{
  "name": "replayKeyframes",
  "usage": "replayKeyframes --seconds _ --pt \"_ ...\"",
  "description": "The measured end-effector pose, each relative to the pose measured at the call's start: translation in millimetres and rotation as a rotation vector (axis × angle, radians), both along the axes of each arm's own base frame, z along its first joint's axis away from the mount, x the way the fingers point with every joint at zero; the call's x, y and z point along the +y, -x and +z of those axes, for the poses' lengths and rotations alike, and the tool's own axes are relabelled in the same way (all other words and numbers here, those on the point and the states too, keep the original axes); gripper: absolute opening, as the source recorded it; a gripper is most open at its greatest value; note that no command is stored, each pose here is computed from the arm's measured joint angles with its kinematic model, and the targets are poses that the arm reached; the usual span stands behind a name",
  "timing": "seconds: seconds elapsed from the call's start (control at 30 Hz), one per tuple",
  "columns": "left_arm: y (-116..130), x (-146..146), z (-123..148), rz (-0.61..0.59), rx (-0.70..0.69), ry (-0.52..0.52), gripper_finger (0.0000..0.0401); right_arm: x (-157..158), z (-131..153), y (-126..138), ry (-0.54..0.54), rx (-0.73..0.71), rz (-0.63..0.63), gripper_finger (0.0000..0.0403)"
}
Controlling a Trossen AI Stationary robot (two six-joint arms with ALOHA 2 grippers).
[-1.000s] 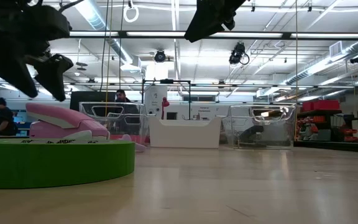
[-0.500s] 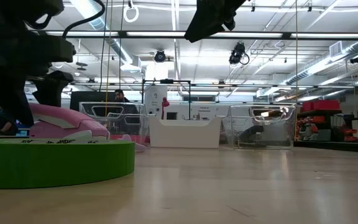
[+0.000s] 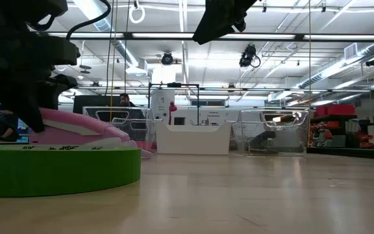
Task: Pick and place Stapler, Stapler remover, tape
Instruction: Put the pink stapler into the right transparent bin
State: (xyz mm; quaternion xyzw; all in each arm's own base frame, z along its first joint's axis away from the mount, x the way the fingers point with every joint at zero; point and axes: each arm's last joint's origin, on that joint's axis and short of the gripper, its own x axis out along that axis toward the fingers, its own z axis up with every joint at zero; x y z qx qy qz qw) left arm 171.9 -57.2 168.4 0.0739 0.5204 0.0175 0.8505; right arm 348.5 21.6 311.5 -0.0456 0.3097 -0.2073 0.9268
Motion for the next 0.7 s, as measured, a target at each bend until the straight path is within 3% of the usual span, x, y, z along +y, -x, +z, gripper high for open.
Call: replayKeyframes --seconds 0.27,0.43,0.7 --pt "-0.4 -0.1 2.3 0.023 0.002 0.009 0.013 0.0 -0.3 0.3 0.0 0.004 0.0 0.0139" --pt "-6.3 -2.5 24.9 0.046 0.005 0.024 0.013 0.1 -0.7 0.4 -0.006 0.009 0.008 0.0139" --pt "-26.3 -7.0 82.2 0.045 -0.176 -0.03 0.013 12.4 0.6 -10.6 -0.122 -0.047 0.295 0.0139"
